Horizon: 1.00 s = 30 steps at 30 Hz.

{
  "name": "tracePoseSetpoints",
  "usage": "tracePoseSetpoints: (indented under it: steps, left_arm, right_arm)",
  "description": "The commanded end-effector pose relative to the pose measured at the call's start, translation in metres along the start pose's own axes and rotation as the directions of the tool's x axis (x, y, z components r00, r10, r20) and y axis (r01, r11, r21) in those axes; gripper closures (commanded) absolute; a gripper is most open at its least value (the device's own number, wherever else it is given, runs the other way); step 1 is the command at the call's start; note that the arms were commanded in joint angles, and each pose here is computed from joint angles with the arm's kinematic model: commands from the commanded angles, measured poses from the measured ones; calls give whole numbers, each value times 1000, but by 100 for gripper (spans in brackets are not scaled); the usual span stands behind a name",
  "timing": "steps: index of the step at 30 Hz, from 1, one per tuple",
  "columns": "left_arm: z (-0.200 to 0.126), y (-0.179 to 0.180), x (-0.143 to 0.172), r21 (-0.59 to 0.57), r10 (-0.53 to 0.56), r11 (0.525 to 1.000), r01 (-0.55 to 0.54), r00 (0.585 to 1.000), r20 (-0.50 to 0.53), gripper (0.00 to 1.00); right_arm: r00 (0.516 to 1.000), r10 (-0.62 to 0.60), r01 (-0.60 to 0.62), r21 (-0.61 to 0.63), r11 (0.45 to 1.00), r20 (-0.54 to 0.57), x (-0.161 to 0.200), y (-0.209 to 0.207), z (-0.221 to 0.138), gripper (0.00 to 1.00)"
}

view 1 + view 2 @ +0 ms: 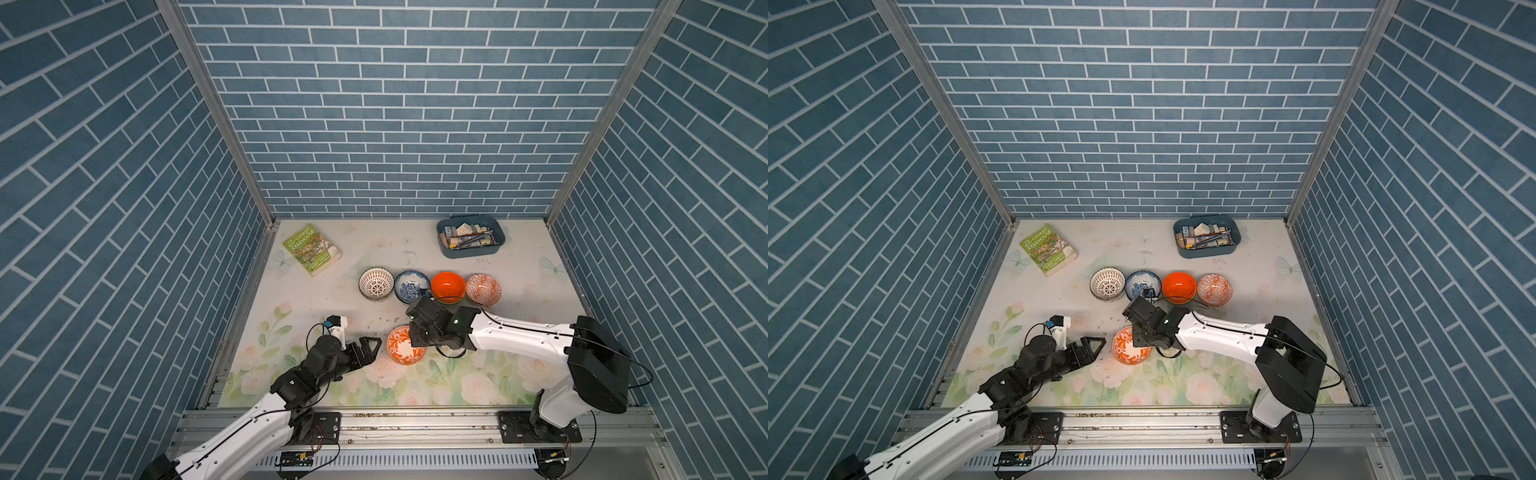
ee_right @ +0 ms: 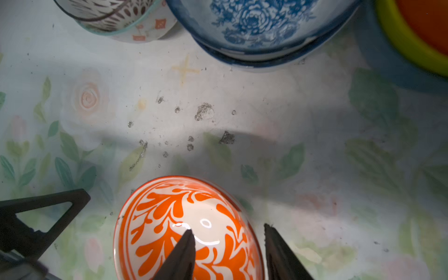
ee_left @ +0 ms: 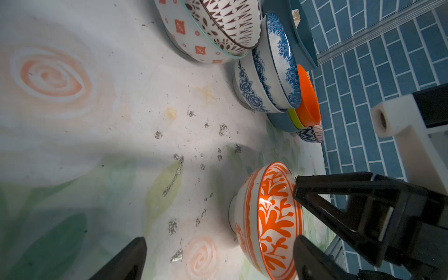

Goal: Stack the bowls
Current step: Pick up the bowl from the center of the board.

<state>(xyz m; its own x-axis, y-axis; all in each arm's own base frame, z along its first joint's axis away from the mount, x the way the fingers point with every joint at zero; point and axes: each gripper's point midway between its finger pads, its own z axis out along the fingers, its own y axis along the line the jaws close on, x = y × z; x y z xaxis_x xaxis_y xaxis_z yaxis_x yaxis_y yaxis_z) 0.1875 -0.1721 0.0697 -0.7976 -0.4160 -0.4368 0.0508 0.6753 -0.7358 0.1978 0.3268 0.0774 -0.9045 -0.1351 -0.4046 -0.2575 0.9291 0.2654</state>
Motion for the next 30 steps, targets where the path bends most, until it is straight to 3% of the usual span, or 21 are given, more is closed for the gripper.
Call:
tracePoseSetpoints:
  steps: [1, 4, 13, 27, 30]
  left_arm:
    - [1, -1, 3, 19, -40, 999, 39, 999, 4, 1]
    - [2, -3, 5, 45, -68, 997, 67, 998, 20, 0]
    - [4, 6, 6, 17, -52, 999, 51, 998, 44, 0]
    - [8, 7, 6, 5, -31, 1000, 30, 999, 40, 0]
    - [8, 8, 6, 3, -30, 1000, 29, 999, 42, 0]
  right_arm:
    - [1000, 27, -27, 53, 998, 4, 2, -3, 3, 52]
    - [1000, 25, -24, 66, 998, -8, 6, -5, 7, 54]
    - [999, 27, -25, 86, 996, -27, 15, -14, 8, 76]
    - [999, 25, -22, 100, 995, -32, 24, -26, 3, 99]
    - [999, 27, -24, 107, 994, -22, 23, -30, -4, 100]
